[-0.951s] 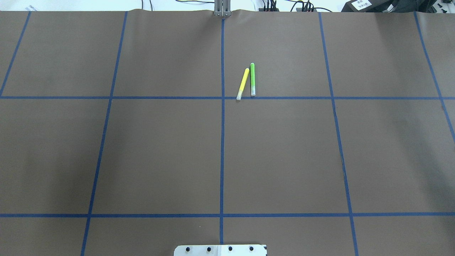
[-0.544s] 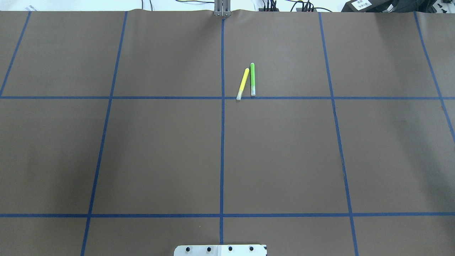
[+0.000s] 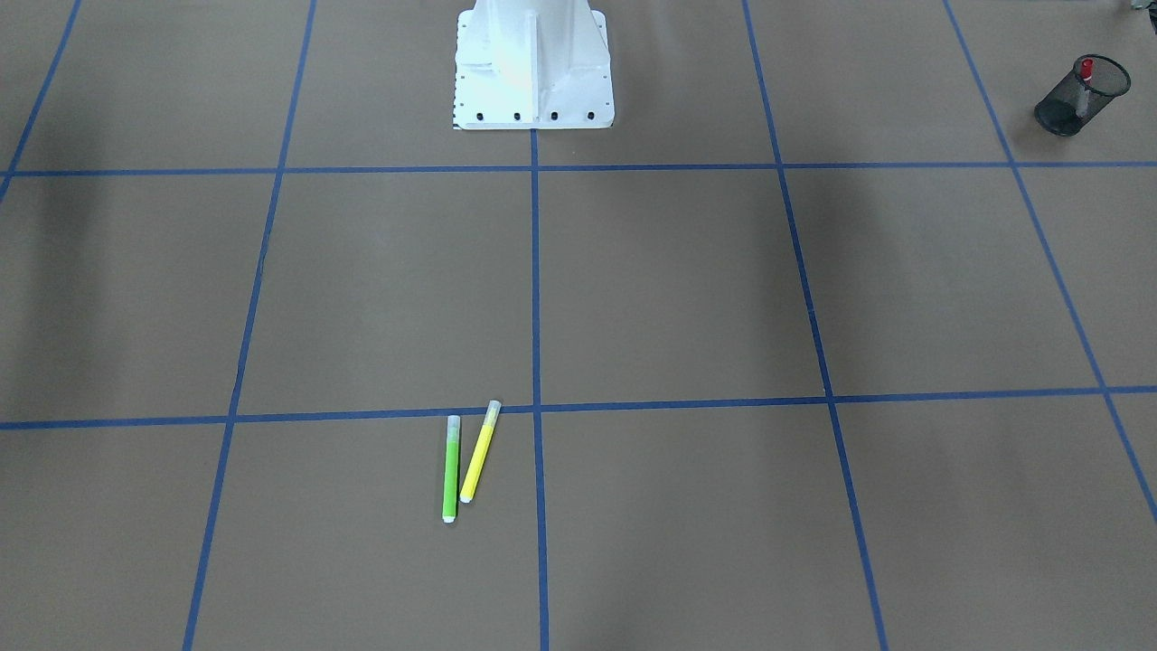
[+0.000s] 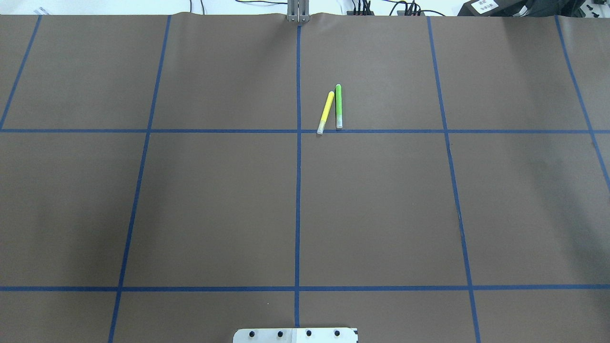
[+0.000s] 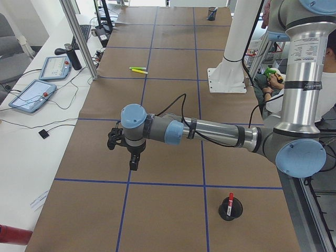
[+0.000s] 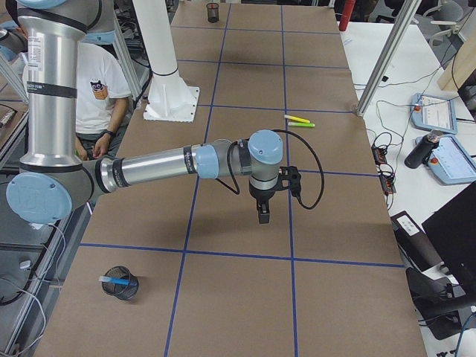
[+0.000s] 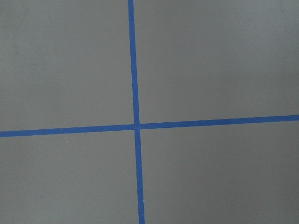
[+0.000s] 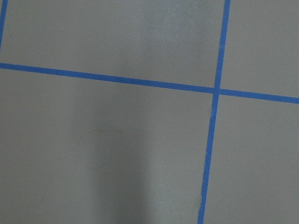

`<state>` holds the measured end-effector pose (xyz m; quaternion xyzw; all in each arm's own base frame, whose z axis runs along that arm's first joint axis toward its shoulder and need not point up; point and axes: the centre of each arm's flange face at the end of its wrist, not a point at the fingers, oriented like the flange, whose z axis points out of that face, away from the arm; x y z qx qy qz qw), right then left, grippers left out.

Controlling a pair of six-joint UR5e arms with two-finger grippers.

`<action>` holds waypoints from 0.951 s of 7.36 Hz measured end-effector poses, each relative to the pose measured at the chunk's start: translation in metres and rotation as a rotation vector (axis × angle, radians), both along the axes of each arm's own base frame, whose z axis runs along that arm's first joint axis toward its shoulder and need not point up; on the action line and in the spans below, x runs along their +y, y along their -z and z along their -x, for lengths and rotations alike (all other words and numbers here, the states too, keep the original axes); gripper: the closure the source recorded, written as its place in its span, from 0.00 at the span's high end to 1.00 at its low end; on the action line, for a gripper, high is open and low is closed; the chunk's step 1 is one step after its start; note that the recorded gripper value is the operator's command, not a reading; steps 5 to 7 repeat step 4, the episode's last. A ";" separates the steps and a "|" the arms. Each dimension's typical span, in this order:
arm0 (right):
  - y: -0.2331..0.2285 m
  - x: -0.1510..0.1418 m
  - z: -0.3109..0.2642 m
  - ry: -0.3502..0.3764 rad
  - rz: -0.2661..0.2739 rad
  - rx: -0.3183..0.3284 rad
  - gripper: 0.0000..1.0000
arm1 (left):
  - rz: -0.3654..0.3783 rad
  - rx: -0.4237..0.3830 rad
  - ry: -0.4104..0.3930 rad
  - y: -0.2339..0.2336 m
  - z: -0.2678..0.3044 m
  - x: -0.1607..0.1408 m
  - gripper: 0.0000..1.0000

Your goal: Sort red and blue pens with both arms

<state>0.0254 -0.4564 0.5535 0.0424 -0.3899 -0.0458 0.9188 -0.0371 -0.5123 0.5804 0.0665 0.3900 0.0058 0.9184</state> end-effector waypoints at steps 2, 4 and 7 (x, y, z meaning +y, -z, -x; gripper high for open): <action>0.000 0.000 0.001 0.002 0.000 -0.009 1.00 | -0.003 -0.002 0.000 -0.002 0.000 0.000 1.00; 0.000 -0.001 0.001 0.004 -0.001 -0.011 1.00 | 0.001 -0.001 -0.001 -0.008 0.000 0.005 1.00; 0.000 -0.001 0.001 0.004 -0.001 -0.011 1.00 | 0.001 -0.001 -0.001 -0.008 0.000 0.005 1.00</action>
